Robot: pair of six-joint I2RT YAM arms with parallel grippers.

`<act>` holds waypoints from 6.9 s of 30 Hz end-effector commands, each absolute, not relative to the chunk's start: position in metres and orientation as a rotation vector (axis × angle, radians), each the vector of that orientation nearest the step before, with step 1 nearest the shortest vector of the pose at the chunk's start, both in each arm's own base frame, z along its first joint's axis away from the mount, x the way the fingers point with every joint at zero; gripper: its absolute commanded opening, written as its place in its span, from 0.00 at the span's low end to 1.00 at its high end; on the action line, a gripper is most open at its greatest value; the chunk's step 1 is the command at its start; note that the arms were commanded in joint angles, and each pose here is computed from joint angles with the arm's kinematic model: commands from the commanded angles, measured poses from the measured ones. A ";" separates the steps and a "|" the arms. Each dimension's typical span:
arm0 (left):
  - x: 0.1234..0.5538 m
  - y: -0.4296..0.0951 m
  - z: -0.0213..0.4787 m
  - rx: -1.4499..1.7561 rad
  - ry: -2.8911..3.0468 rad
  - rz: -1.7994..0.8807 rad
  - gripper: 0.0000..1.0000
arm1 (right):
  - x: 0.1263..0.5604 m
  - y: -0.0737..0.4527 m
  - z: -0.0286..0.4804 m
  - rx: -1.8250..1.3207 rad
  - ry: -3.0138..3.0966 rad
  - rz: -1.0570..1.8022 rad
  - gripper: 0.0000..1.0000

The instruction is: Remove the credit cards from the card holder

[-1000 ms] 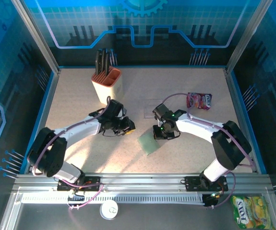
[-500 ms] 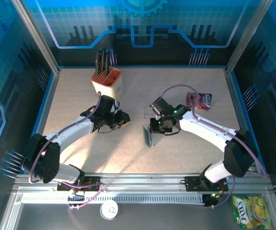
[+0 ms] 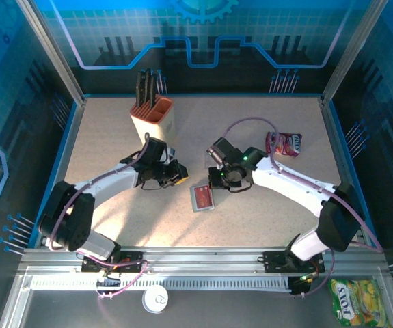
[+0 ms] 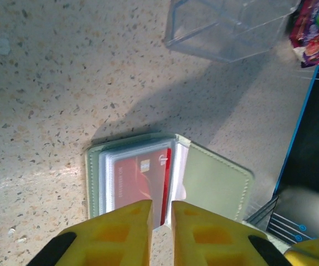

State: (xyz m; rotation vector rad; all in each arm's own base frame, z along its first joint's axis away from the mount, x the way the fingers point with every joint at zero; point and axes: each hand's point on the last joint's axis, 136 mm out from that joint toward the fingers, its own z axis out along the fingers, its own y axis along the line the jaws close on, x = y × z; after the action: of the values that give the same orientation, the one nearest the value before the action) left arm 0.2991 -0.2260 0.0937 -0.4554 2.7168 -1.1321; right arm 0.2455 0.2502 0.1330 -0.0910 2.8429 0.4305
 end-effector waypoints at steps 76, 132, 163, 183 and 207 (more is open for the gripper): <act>0.257 -0.279 0.050 -0.408 2.996 -1.115 0.05 | 0.244 0.275 0.091 -0.077 2.854 0.964 0.64; 0.250 -0.266 0.030 -0.410 3.065 -0.960 0.01 | 0.241 0.256 0.032 -0.006 2.971 0.847 0.32; 0.247 -0.275 0.022 -0.374 3.122 -0.921 0.00 | 0.239 0.252 0.021 0.093 2.962 0.932 0.33; 0.239 -0.271 0.009 -0.403 3.155 -0.904 0.00 | 0.244 0.261 0.024 0.178 2.872 1.163 0.26; 0.242 -0.271 0.013 -0.404 3.144 -0.902 0.00 | 0.248 0.242 0.040 0.186 2.832 1.099 0.09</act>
State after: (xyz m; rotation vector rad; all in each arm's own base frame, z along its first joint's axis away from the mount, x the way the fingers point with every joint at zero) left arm 0.2537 -0.2793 0.0279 -0.3836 3.0785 -0.9843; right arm 0.2465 0.2552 0.0397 0.1627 2.8286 1.1476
